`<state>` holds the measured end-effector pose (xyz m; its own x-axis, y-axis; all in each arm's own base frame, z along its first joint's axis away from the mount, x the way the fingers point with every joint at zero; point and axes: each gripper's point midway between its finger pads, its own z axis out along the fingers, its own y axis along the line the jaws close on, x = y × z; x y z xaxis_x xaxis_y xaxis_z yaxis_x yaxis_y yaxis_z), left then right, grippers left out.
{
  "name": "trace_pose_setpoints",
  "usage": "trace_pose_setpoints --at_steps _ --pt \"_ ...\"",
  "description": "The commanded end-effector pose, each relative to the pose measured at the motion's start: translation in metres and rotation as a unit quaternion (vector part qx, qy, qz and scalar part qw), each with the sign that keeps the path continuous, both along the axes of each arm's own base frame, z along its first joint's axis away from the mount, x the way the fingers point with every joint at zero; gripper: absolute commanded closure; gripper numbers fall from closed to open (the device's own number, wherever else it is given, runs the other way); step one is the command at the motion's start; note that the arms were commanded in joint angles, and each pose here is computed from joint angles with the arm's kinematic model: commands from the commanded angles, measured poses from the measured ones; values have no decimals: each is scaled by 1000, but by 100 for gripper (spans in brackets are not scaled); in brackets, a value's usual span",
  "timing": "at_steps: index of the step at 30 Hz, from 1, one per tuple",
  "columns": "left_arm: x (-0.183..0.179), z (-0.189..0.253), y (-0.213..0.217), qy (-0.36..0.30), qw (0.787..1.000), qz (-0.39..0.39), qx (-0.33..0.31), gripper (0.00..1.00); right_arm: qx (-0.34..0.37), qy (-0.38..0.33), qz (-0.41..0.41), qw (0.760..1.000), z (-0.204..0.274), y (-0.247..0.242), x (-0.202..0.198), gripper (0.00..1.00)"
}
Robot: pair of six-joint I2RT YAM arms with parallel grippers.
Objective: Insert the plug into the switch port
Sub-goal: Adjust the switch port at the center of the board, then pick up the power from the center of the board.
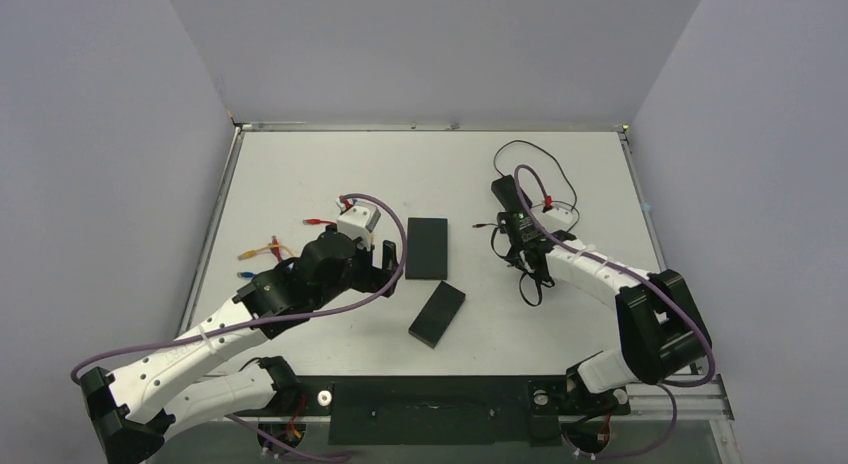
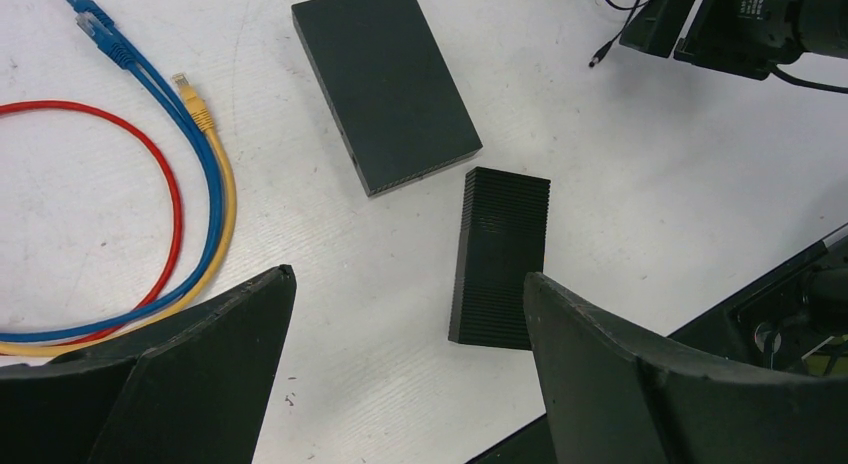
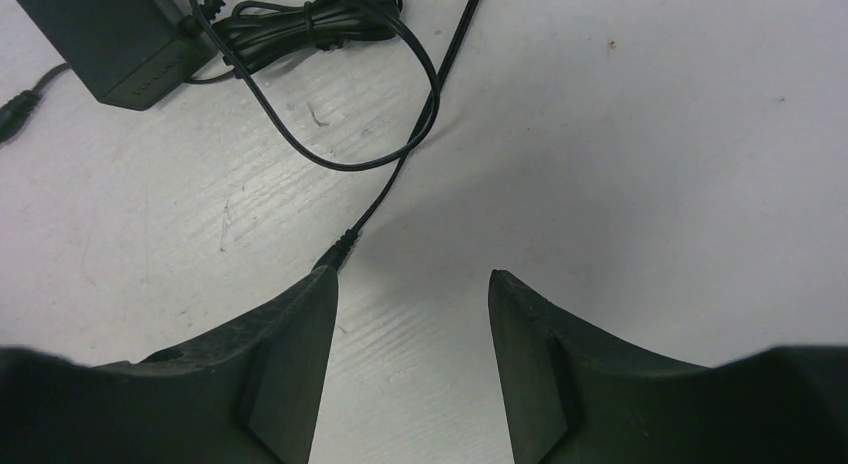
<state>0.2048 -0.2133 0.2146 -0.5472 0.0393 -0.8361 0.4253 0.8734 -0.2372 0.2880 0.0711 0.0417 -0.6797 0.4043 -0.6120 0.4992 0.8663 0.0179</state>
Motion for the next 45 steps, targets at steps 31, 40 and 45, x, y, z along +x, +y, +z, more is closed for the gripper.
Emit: trace_pose_setpoints --at_steps 31,40,45 --pt "10 15 1 -25 999 16 -24 17 21 -4 -50 999 -27 4 38 85" --pt "8 14 0 -22 999 13 -30 17 40 -11 -47 998 -26 7 32 100" --pt "7 17 1 -24 999 10 -36 17 51 -41 -45 997 -8 9 29 100"
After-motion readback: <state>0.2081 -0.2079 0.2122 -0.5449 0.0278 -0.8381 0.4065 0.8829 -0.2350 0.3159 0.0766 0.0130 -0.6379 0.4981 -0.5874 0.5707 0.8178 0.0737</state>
